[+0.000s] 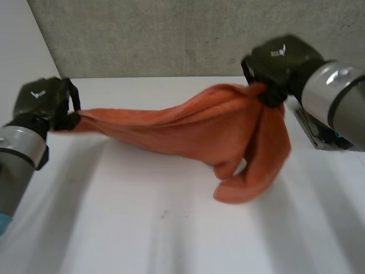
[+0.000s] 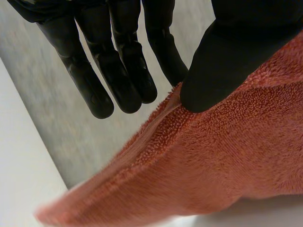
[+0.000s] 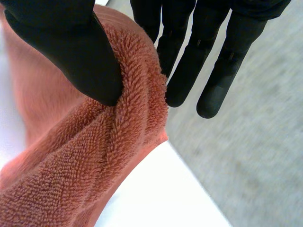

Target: Fold the laundry.

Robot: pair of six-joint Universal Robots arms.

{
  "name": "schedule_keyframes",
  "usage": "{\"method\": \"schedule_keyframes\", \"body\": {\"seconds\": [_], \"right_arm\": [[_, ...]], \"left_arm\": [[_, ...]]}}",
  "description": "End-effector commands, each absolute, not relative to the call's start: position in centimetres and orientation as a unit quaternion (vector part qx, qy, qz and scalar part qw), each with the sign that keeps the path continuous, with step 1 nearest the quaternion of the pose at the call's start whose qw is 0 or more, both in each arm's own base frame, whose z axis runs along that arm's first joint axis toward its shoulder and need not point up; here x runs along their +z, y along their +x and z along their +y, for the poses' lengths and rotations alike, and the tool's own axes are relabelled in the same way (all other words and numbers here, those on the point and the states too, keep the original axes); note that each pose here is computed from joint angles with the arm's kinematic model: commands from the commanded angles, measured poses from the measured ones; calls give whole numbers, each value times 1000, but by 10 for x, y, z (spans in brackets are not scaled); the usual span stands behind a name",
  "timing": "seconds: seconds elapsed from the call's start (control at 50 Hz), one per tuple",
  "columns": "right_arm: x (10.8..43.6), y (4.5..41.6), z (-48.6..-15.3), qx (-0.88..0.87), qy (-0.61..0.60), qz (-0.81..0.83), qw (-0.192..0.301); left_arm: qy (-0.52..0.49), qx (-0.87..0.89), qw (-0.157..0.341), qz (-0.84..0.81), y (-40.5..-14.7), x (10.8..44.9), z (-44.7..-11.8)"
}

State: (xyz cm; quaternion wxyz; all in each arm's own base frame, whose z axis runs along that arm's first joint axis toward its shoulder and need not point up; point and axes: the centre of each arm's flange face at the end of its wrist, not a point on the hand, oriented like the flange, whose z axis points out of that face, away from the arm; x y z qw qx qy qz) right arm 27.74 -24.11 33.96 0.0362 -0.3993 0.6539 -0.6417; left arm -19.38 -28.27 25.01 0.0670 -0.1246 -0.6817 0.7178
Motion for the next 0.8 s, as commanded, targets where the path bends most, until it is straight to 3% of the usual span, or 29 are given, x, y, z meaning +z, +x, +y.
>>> {"method": "schedule_keyframes", "body": {"seconds": [0.02,0.1,0.22,0.3,0.32,0.34,0.4,0.46,0.52,0.64,0.8], "right_arm": [[291,261,-249,-525,-478,704,-3],[263,268,-265,-493,-506,708,-15],[263,286,-312,-555,-476,681,-28],[309,299,-356,-690,-374,619,-34],[335,303,-366,-748,-326,578,-23],[346,303,-371,-772,-303,558,-16],[373,303,-385,-845,-235,480,12],[391,303,-387,-882,-200,427,29],[404,302,-378,-900,-189,393,31],[372,304,-372,-865,-223,448,27],[301,292,-368,-776,-287,561,-6]], "left_arm": [[-147,708,85,-685,-191,241,-282],[-165,675,73,-715,-194,207,-299],[-209,712,16,-671,-206,202,-348],[-190,797,-15,-573,-223,249,-382],[-183,818,-16,-545,-229,265,-386],[-161,857,-19,-489,-236,297,-392],[-117,908,-24,-402,-238,344,-399],[-57,950,-25,-307,-229,398,-399],[-47,955,-24,-292,-230,412,-399],[-76,919,-21,-387,-233,371,-403],[-132,819,-34,-558,-224,251,-373]]}}
